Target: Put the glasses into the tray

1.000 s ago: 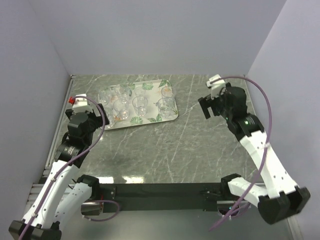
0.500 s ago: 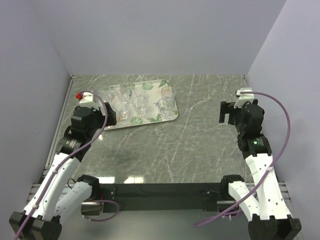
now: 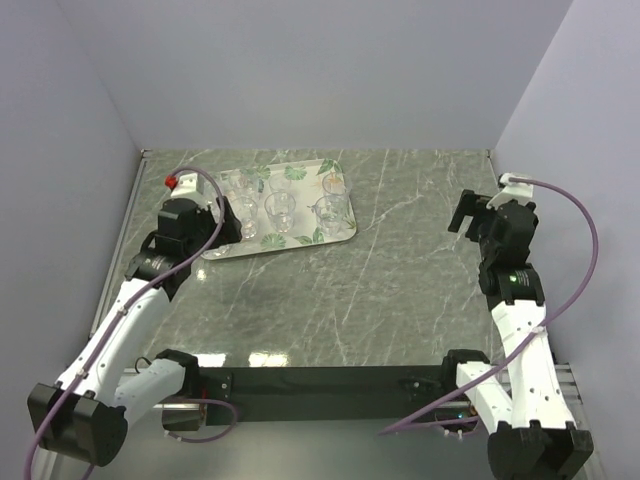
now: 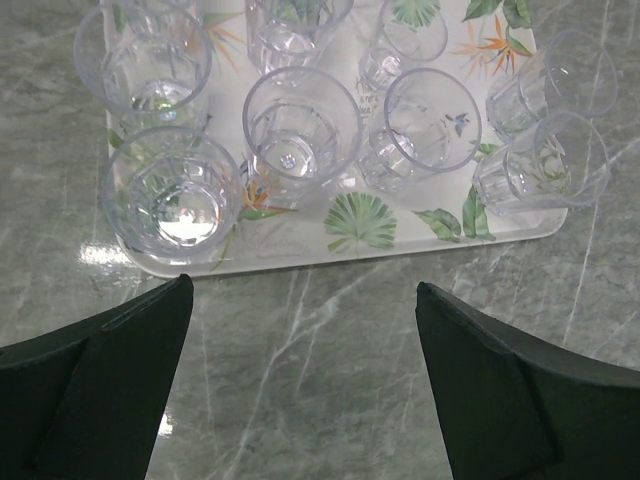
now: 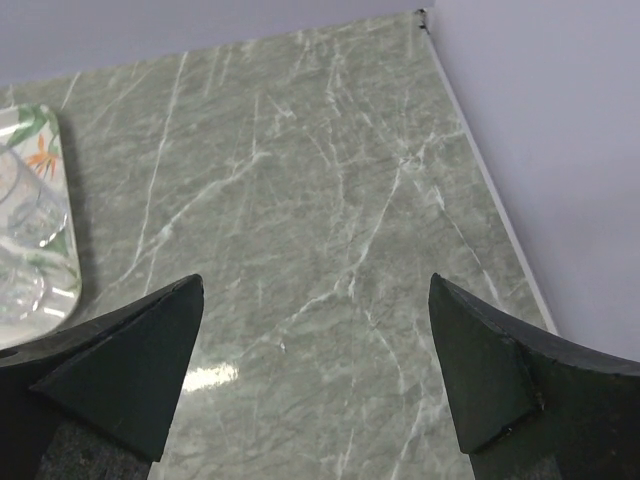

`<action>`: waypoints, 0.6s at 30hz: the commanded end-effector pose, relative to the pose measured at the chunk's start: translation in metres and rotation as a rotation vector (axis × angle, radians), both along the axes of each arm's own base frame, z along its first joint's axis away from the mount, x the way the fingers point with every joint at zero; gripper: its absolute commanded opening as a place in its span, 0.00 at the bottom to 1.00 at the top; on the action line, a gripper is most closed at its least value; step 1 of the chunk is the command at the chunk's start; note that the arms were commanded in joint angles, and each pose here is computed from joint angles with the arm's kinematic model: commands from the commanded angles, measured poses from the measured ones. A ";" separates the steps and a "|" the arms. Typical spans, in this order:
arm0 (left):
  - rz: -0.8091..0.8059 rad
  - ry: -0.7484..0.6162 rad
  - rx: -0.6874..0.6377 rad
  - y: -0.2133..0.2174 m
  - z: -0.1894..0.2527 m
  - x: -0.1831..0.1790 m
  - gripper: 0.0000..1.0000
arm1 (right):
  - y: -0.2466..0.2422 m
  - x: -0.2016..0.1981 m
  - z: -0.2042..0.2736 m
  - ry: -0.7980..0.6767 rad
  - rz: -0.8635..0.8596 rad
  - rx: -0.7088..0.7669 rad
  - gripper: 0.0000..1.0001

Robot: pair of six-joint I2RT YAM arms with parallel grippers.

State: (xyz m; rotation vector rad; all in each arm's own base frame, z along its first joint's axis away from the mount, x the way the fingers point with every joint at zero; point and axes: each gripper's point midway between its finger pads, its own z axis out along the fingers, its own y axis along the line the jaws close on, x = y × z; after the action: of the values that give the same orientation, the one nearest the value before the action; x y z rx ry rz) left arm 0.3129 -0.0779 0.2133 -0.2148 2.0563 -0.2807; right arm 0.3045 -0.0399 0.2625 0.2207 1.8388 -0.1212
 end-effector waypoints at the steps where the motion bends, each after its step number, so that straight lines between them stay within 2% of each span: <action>1: -0.004 -0.111 0.051 0.009 0.029 0.000 0.99 | -0.021 0.003 0.027 -0.060 -0.153 0.052 1.00; 7: 0.042 -0.187 0.118 0.028 0.049 -0.012 0.99 | -0.036 -0.006 0.033 -0.088 -0.267 0.075 1.00; 14: 0.055 -0.308 0.085 0.033 0.070 -0.032 0.99 | -0.045 -0.018 0.035 -0.120 -0.317 0.044 1.00; 18: 0.064 -0.326 0.090 0.036 0.073 -0.035 0.99 | -0.048 -0.020 0.035 -0.127 -0.333 0.033 0.99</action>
State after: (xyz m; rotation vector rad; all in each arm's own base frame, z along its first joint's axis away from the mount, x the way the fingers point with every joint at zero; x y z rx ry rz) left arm 0.2756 -0.0468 0.2780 -0.1665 1.7769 -0.1974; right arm 0.2876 -0.0779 0.2873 0.5055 1.7266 -0.2628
